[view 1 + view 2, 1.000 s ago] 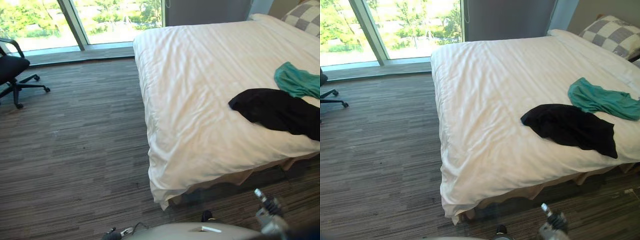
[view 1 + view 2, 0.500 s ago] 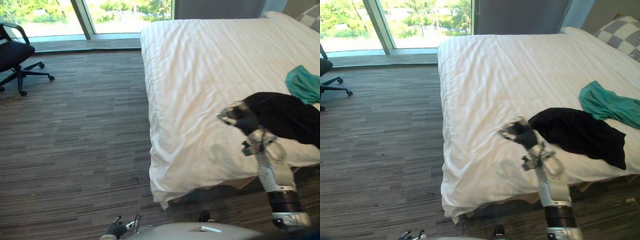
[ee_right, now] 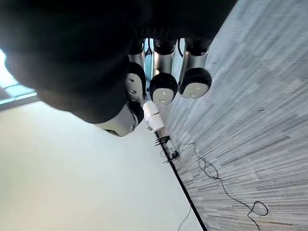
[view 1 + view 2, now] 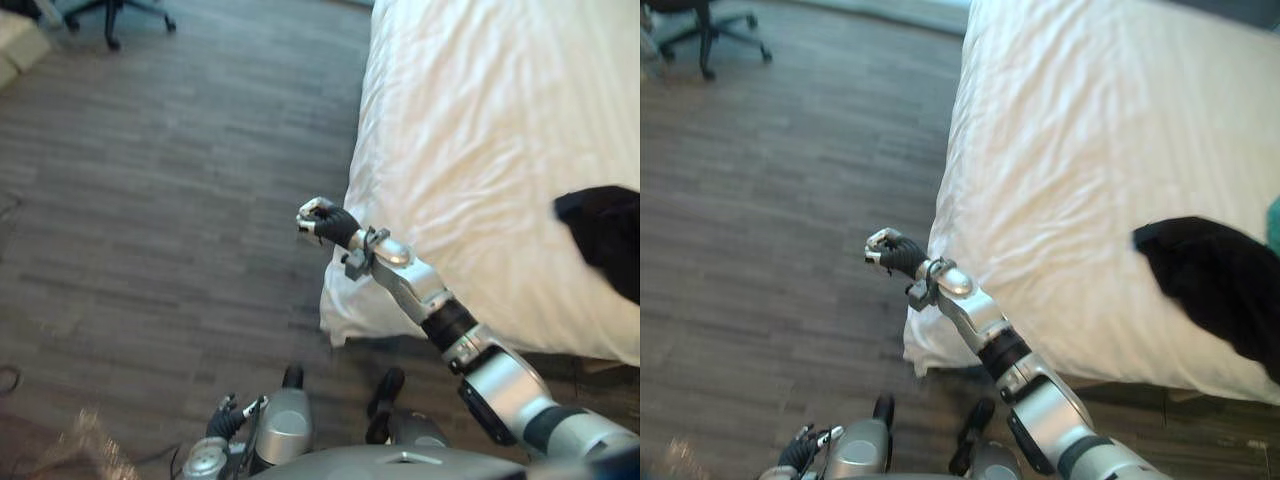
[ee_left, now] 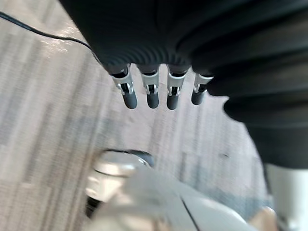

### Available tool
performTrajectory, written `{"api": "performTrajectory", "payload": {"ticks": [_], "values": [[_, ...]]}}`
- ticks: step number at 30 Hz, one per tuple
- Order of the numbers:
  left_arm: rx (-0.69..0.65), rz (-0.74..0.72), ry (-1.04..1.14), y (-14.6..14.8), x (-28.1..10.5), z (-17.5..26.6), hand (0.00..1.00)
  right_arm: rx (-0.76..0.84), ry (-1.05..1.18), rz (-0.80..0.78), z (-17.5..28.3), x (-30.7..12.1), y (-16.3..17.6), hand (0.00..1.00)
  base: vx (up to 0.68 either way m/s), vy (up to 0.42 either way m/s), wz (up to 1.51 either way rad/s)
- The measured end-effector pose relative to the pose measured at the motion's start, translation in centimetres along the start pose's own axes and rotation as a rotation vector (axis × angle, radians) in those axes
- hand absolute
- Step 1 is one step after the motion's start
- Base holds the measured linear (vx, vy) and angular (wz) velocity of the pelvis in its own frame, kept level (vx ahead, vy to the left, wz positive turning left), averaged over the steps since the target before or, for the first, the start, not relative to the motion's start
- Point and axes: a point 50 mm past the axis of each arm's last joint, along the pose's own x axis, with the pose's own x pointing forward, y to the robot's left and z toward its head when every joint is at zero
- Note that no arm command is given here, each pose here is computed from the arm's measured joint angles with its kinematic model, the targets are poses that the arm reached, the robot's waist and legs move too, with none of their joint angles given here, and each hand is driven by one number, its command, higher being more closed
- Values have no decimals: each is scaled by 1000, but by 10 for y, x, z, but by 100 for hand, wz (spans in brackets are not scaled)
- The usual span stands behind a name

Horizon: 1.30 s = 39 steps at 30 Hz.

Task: Tidy the bed and pick cloth on bed and put in laundry

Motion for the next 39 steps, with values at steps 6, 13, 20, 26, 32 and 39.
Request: {"api": "performTrajectory", "payload": {"ticks": [6,13,20,26,32,39], "values": [[-66,-30,-116,-17,6,28,0,-14,-129,-133,30,-4,-33,100,-33,31,12],[-29,-185,-295,-79,23,130,0,-101,-88,-268,34,-8,-59,100,6,57,1],[-105,-308,-263,-129,16,159,0,-57,68,-413,-9,-33,-88,100,-23,47,-3],[-162,-308,-194,-130,18,155,0,112,282,-426,-92,-76,-81,100,-1,17,-20],[-268,-297,-203,-123,19,161,0,344,332,-767,-141,-168,-114,100,35,-4,-29],[-330,-249,-162,-105,22,138,0,569,234,-1084,-174,-254,-112,100,133,-58,-46]]}}
